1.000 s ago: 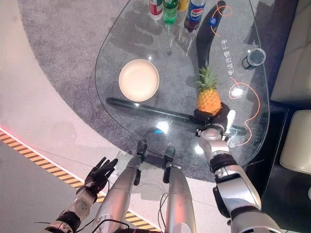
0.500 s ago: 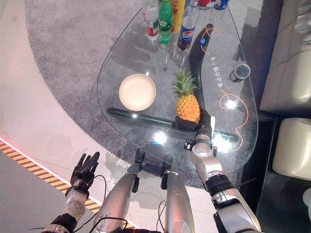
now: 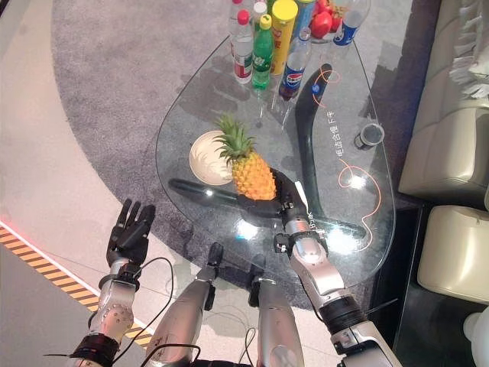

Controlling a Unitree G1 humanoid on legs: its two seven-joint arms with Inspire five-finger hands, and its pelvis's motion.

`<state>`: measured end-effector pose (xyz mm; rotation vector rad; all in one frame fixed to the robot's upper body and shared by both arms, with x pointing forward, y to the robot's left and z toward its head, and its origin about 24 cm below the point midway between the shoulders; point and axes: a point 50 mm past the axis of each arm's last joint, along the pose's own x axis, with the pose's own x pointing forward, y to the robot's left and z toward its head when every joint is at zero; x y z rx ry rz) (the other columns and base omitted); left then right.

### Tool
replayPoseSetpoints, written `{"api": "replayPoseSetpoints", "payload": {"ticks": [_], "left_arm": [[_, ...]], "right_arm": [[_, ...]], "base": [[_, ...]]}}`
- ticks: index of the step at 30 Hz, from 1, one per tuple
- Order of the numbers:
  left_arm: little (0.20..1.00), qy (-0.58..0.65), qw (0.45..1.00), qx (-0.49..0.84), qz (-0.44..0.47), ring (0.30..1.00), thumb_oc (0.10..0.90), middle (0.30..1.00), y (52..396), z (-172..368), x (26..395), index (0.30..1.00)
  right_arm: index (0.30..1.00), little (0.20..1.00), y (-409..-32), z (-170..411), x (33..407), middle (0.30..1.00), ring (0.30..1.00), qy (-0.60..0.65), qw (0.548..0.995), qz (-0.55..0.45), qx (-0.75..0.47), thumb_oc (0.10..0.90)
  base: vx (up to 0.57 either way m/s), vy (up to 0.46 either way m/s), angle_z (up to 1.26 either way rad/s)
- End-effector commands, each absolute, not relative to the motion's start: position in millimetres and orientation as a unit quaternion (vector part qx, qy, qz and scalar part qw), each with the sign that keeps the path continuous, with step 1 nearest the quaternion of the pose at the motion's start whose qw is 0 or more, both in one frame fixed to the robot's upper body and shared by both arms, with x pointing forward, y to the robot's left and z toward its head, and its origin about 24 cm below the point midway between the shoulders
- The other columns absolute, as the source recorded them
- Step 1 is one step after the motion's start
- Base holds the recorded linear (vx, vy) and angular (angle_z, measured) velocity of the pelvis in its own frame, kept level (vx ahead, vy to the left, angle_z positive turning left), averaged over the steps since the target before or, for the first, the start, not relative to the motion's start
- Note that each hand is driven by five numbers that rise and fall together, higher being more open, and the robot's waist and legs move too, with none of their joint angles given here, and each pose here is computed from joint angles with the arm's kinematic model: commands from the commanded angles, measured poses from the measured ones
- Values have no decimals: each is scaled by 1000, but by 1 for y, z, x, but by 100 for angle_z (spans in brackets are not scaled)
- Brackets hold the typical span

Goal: Pick up the fruit to the plate

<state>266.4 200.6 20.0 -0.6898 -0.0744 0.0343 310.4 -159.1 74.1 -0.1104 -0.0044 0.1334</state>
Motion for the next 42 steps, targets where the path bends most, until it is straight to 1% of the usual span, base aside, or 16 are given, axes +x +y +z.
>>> {"api": "replayPoseSetpoints", "payload": {"ticks": [1, 6, 13, 22, 32, 33, 35, 42], "left_arm": [[900, -147, 939, -297, -90, 900, 800, 900, 198, 73, 268, 900], [900, -153, 929, -291, -169, 900, 800, 900, 176, 91, 269, 900], [900, -158, 908, -297, -249, 900, 800, 900, 154, 109, 268, 900], [900, -157, 892, -301, -297, 900, 800, 900, 139, 121, 267, 900], [900, -174, 873, -335, -310, 900, 800, 900, 137, 128, 264, 900], [900, -194, 858, -355, -316, 900, 800, 900, 137, 136, 262, 900], [900, -211, 849, -368, -315, 900, 800, 900, 137, 142, 260, 900], [900, -234, 838, -412, -269, 900, 800, 900, 140, 148, 262, 900]], "right_arm": [[300, 200, -135, 152, 298, 300, 300, -209, 963, 163, -55, 100], [300, 200, -120, 157, 294, 300, 300, -213, 947, 226, -78, 100], [300, 200, -103, 156, 288, 300, 300, -207, 927, 296, -99, 100], [300, 200, -79, 156, 278, 300, 300, -206, 906, 360, -85, 100], [300, 200, -68, 149, 273, 300, 300, -186, 896, 390, -101, 100], [300, 200, -66, 145, 269, 300, 300, -177, 889, 409, -110, 100], [300, 200, -62, 142, 266, 300, 300, -173, 880, 428, -114, 100], [300, 200, -44, 143, 254, 300, 300, -180, 842, 495, -117, 100]], "base": [[0, 0, 0], [0, 0, 0], [0, 0, 0], [0, 0, 0], [1, 6, 0], [0, 0, 0], [0, 0, 0], [0, 0, 0]]}}
